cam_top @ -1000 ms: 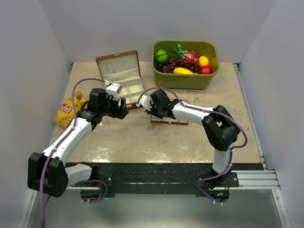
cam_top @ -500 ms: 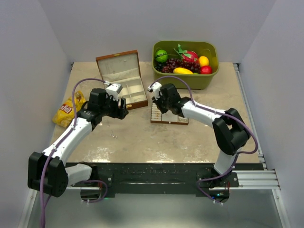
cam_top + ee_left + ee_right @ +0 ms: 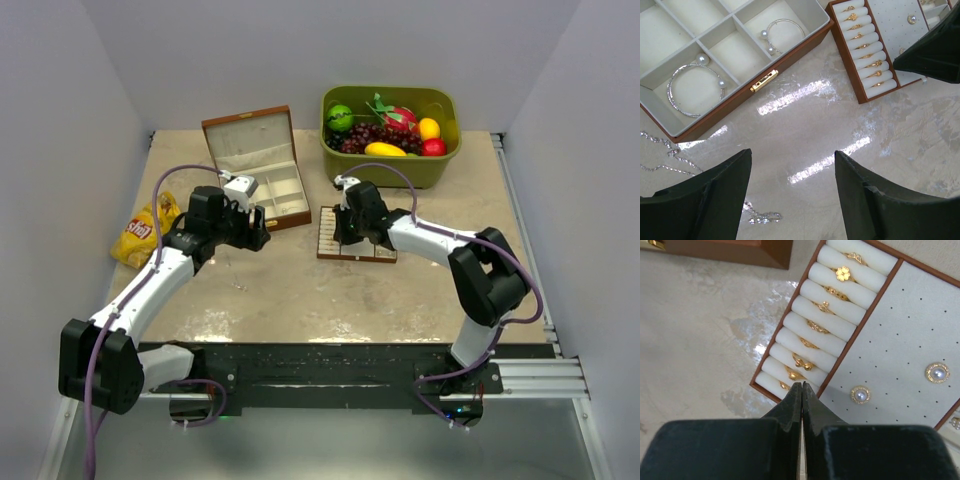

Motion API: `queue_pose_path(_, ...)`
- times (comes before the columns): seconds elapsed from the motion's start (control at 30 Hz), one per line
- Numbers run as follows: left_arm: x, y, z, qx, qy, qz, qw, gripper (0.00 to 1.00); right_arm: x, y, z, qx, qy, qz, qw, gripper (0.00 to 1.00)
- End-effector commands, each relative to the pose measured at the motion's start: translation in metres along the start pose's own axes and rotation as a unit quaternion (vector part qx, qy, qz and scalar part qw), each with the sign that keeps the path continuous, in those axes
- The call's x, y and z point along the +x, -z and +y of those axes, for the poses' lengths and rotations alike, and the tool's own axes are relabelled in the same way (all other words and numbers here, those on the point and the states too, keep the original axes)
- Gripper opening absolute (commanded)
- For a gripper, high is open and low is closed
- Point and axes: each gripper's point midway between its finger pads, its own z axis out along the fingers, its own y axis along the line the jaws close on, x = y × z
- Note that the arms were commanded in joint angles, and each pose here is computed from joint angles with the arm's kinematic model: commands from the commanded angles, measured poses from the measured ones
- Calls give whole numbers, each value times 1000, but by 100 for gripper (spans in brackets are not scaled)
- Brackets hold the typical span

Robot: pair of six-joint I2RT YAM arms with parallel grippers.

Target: Organize the mixed jewelry

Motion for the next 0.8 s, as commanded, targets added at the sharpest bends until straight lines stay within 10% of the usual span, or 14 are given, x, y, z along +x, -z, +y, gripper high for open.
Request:
queue_pose_path(0.0,-14,1,0,2,-16,-19,1000,71,-30,9,20,-31,-40,-51,997,0)
queue_pose_path(0.77,-15,2,0,2,-16,-20,1000,71,-21,-14,14,-16,-49,-34,998,0)
